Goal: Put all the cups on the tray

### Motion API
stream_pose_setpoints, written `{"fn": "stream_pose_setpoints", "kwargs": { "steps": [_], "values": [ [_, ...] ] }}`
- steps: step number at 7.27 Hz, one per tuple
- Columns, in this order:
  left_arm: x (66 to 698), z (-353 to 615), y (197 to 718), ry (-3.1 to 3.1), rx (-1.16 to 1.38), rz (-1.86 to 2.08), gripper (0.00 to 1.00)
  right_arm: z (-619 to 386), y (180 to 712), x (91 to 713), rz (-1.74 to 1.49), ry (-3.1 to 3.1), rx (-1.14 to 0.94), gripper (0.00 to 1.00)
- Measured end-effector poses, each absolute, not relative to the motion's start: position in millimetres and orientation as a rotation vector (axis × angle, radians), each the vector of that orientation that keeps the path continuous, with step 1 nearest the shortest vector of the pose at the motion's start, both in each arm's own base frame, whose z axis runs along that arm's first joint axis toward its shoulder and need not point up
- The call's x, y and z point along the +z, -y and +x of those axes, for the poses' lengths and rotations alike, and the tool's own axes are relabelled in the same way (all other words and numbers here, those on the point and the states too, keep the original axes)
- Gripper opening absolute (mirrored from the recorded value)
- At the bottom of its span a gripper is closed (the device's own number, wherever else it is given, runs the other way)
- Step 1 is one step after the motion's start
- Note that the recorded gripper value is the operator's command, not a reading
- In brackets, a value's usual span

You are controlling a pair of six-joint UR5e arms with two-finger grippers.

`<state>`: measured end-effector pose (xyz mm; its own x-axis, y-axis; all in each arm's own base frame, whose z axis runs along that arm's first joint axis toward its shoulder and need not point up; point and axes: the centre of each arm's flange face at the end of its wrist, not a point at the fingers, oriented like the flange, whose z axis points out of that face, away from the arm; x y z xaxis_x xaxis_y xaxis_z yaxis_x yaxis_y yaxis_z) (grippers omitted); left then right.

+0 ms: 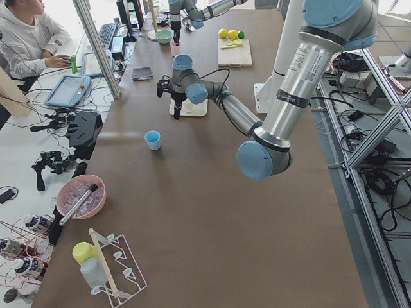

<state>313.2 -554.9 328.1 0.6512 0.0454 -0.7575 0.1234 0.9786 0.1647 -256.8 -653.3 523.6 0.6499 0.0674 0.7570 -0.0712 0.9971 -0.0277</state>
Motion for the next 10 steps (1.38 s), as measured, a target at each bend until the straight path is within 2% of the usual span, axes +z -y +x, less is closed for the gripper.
{"fn": "stream_pose_setpoints", "kwargs": {
  "steps": [2, 5, 7, 8, 9, 10],
  "values": [
    [388, 280, 611, -0.779, -0.058, 0.180, 0.97, -266, 660, 485, 0.003, 0.907, 0.102, 0.00],
    [419, 290, 660, -0.750, -0.097, 0.148, 0.97, -339, 655, 374, -0.017, 1.003, 0.143, 0.00],
    [429, 305, 676, -0.766, -0.116, 0.152, 0.70, -400, 629, 332, -0.043, 1.032, 0.118, 0.00],
    [433, 320, 674, -0.772, -0.116, 0.149, 0.13, -423, 617, 321, -0.047, 1.037, 0.097, 0.00],
    [435, 335, 668, -0.782, -0.122, 0.141, 0.00, -445, 604, 309, -0.048, 1.042, 0.079, 0.00],
    [434, 345, 663, -0.791, -0.128, 0.134, 0.00, -460, 592, 300, -0.052, 1.047, 0.067, 0.00]
  ]
}}
